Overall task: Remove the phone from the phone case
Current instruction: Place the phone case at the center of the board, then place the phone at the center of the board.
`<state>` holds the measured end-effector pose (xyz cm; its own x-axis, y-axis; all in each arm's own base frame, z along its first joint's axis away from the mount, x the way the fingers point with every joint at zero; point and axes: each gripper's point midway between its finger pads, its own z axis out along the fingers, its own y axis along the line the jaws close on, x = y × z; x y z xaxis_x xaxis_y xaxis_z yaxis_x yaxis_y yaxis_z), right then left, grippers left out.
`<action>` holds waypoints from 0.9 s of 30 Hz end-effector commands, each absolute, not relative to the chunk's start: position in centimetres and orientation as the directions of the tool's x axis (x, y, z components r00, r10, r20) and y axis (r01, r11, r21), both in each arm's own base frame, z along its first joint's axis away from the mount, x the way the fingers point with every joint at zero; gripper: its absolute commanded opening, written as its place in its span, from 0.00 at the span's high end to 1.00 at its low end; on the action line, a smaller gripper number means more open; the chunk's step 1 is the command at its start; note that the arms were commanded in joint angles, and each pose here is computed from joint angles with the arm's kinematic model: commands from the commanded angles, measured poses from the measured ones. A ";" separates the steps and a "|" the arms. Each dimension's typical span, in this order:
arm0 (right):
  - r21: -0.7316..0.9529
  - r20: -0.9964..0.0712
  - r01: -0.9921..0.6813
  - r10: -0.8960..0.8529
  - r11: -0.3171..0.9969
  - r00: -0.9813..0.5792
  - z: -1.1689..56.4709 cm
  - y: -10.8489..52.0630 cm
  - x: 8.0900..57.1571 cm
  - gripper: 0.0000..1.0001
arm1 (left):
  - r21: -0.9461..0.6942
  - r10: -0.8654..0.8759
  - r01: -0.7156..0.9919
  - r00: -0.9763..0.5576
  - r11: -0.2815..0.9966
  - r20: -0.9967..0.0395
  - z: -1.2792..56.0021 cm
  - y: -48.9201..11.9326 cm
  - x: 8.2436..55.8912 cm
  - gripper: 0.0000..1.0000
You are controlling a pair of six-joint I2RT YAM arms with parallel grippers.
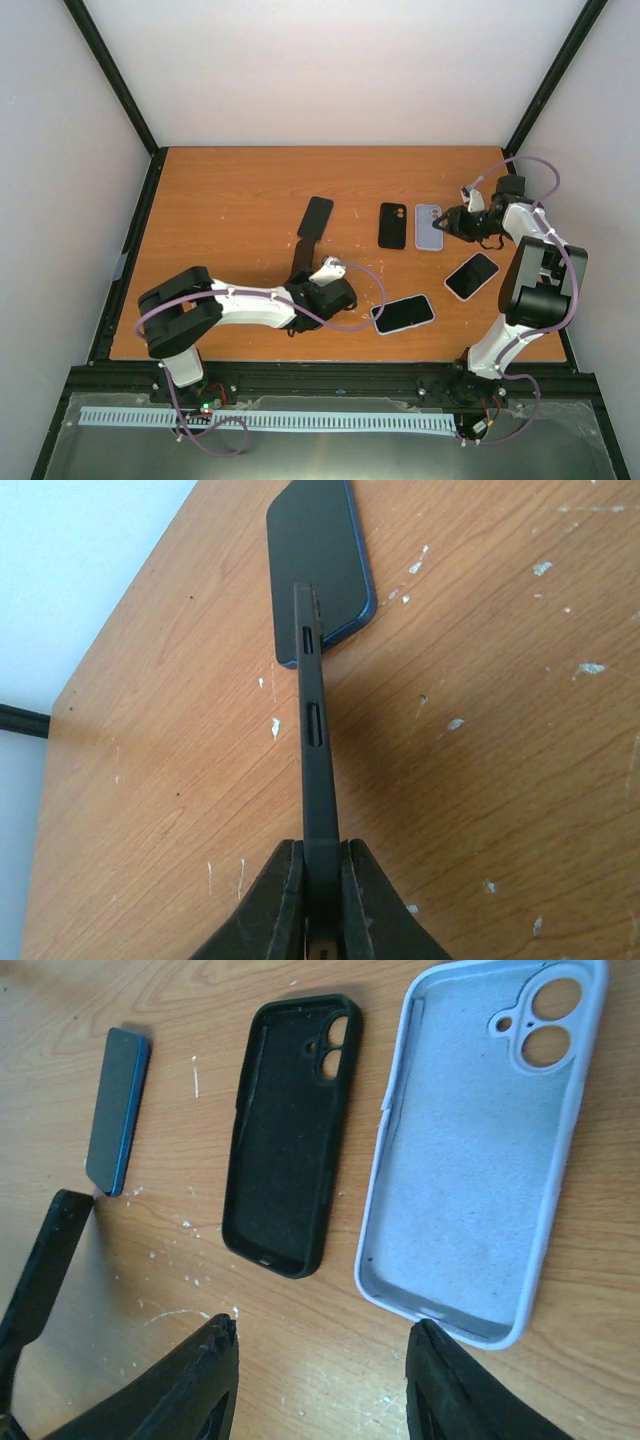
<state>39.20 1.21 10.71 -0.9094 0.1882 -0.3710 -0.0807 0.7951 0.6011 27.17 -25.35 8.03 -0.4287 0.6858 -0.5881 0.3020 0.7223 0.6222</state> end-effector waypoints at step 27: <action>0.619 -0.490 -0.232 0.138 0.751 -0.861 15.4 2.9 37.9 0.50 | 0.264 0.725 0.730 -0.432 0.630 -0.536 5.4 -35.8 20.7 0.12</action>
<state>38.11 2.76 12.05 -0.9052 0.1734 -0.3880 -0.1412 0.7384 0.6594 23.69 -29.27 3.82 -0.4845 0.7313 -0.4801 0.4964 0.6817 0.5375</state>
